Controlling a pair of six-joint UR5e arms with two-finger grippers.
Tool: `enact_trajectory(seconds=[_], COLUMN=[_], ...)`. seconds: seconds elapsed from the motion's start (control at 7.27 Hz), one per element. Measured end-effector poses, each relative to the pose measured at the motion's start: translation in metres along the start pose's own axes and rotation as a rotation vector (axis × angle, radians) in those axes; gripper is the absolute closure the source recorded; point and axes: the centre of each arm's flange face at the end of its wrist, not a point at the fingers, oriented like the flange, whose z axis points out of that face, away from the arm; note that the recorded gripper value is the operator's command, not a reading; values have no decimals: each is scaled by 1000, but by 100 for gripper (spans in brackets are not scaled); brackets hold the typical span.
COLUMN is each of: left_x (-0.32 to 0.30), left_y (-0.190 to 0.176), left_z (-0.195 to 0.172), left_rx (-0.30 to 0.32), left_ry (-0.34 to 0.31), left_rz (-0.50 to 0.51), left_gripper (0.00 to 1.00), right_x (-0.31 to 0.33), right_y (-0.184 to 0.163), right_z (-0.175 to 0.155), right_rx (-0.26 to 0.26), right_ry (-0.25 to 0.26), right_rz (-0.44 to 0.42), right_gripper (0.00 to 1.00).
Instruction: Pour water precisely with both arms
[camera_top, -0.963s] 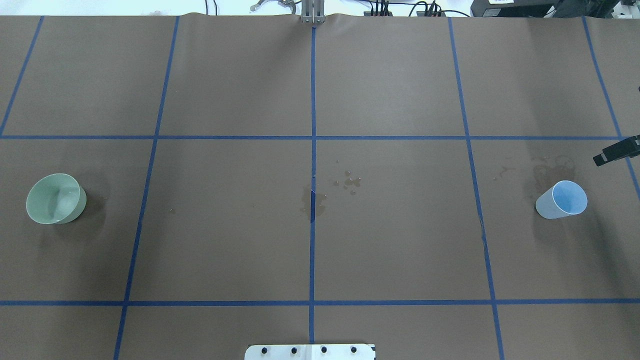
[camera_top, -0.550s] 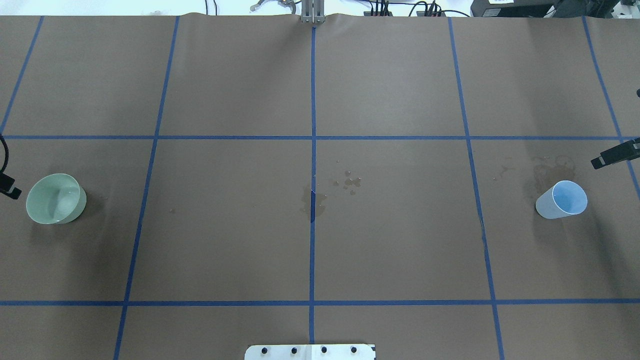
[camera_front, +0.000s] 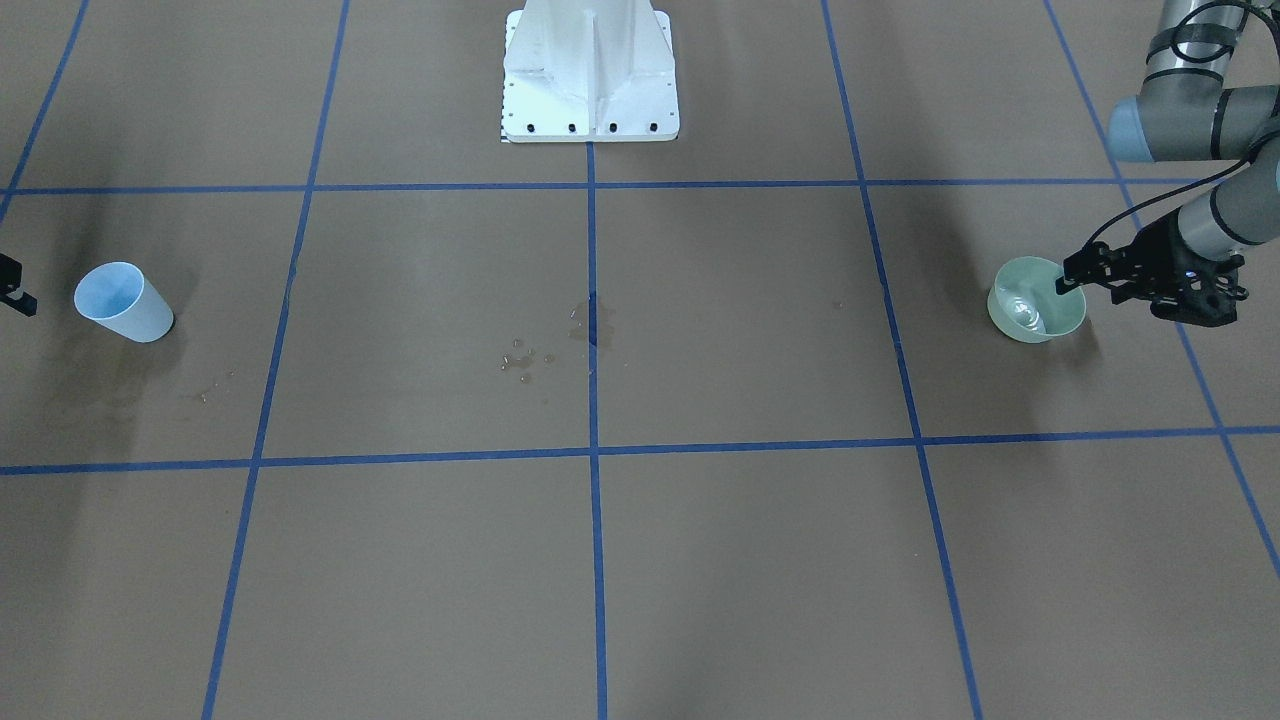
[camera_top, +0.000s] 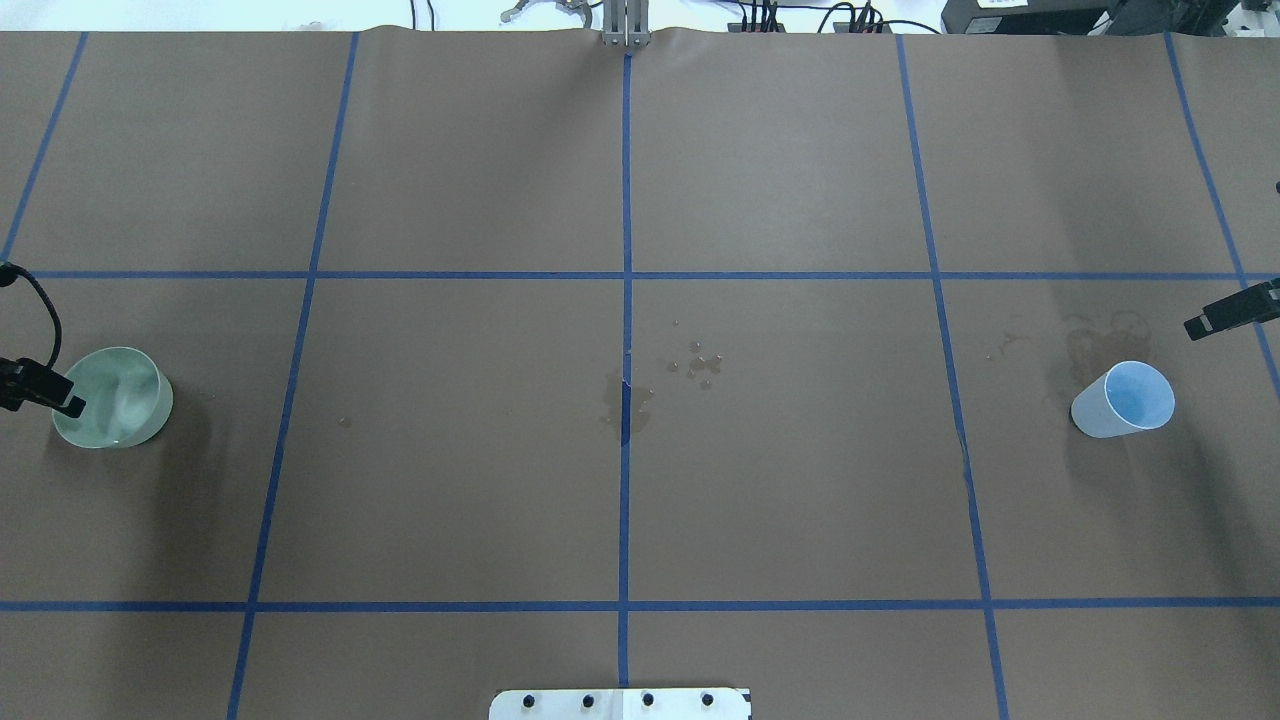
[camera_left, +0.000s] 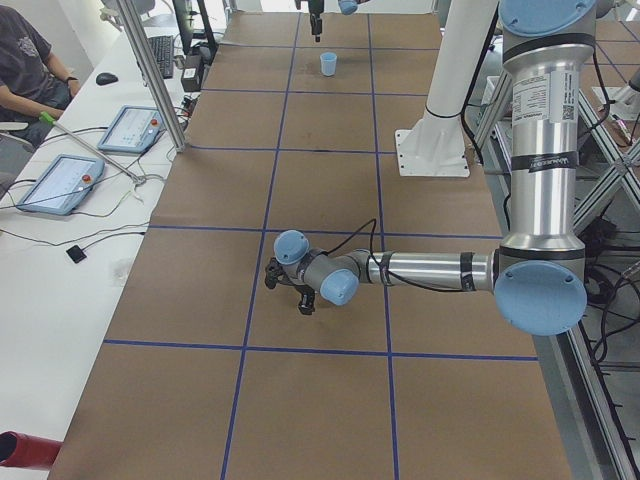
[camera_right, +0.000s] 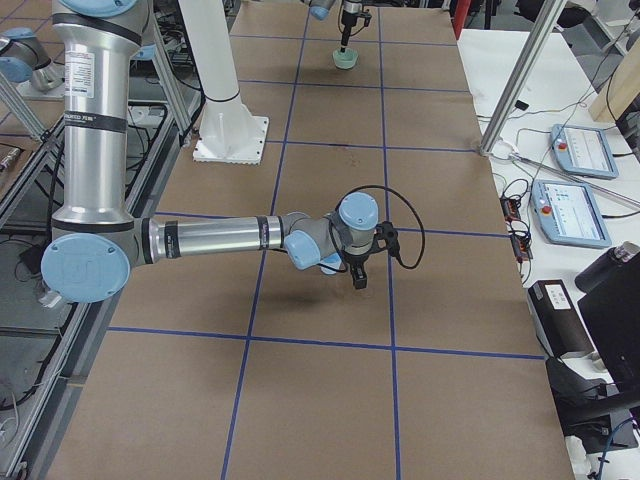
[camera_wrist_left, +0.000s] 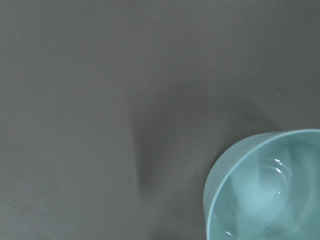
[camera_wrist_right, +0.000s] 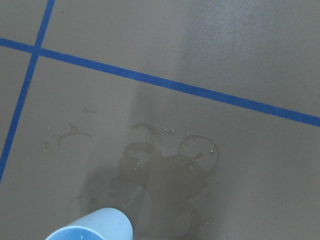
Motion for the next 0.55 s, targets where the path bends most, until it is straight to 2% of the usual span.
enact_trajectory(seconds=[0.41, 0.55], left_x=[14, 33], left_y=[-10, -20], left_z=[-1, -8], left_rx=[2, -1], left_ry=[27, 72], left_rz=[1, -27], left_gripper=[100, 100], right_x=[1, 1], right_y=[1, 1], right_z=[1, 0], right_rx=[-2, -1], right_ry=[2, 1], right_rz=[2, 2], right_gripper=[0, 0])
